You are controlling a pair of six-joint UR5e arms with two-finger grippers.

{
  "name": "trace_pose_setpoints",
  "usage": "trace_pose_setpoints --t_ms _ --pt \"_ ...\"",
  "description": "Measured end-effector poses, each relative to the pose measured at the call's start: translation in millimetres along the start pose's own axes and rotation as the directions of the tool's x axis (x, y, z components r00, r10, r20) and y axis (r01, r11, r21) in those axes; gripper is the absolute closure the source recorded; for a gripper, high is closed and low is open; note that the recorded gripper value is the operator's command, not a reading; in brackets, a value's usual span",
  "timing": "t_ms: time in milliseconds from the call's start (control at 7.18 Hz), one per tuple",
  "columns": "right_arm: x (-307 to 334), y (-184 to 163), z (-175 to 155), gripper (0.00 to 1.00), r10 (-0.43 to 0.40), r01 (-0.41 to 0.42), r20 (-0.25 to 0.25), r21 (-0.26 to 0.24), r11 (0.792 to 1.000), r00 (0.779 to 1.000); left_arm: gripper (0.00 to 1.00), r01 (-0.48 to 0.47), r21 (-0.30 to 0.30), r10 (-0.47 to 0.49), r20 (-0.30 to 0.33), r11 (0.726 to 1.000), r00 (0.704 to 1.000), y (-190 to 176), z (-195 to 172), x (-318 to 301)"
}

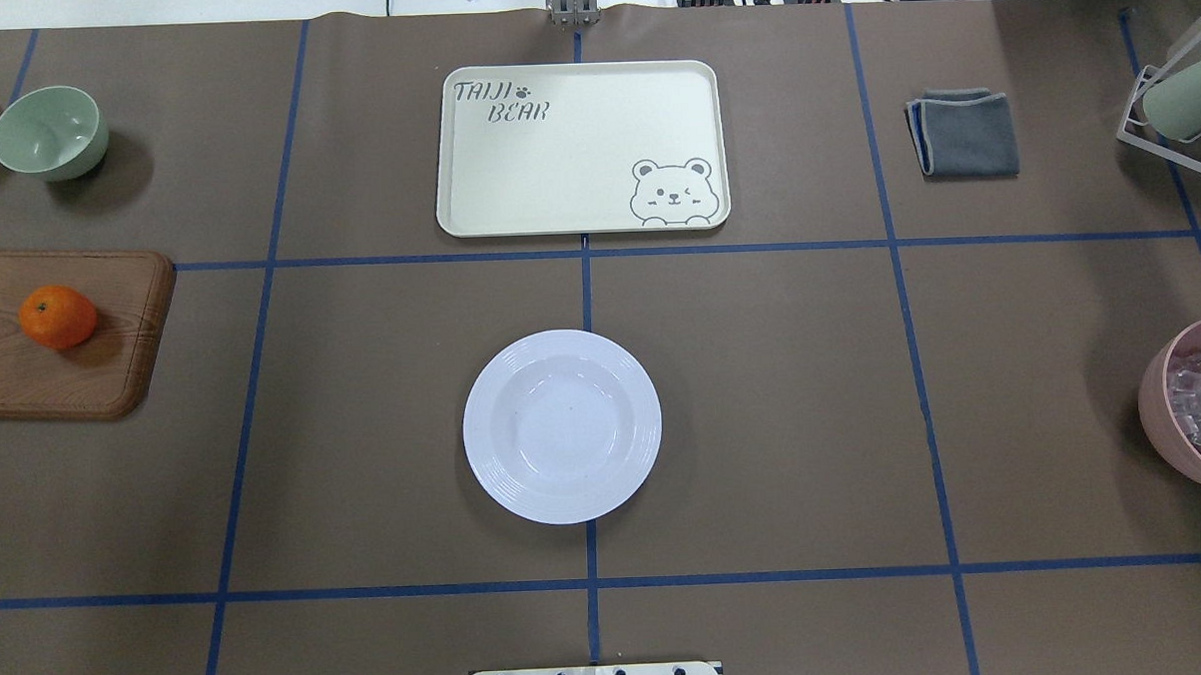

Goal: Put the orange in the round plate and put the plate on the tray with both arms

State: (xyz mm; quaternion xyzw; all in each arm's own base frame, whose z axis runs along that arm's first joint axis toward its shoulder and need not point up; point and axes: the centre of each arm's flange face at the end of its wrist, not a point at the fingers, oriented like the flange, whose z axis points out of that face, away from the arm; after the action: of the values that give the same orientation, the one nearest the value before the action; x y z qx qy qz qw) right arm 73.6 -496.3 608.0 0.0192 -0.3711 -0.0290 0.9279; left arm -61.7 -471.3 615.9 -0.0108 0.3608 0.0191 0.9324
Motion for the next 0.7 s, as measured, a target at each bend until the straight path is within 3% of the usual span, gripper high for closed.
trace_pose_setpoints --t_ms 697 --pt "-0.9 -1.7 -0.9 0.00 0.000 0.000 0.002 0.002 1.000 1.000 0.02 -0.067 0.060 0.067 -0.006 0.996 0.998 -12.1 -7.8 15.0"
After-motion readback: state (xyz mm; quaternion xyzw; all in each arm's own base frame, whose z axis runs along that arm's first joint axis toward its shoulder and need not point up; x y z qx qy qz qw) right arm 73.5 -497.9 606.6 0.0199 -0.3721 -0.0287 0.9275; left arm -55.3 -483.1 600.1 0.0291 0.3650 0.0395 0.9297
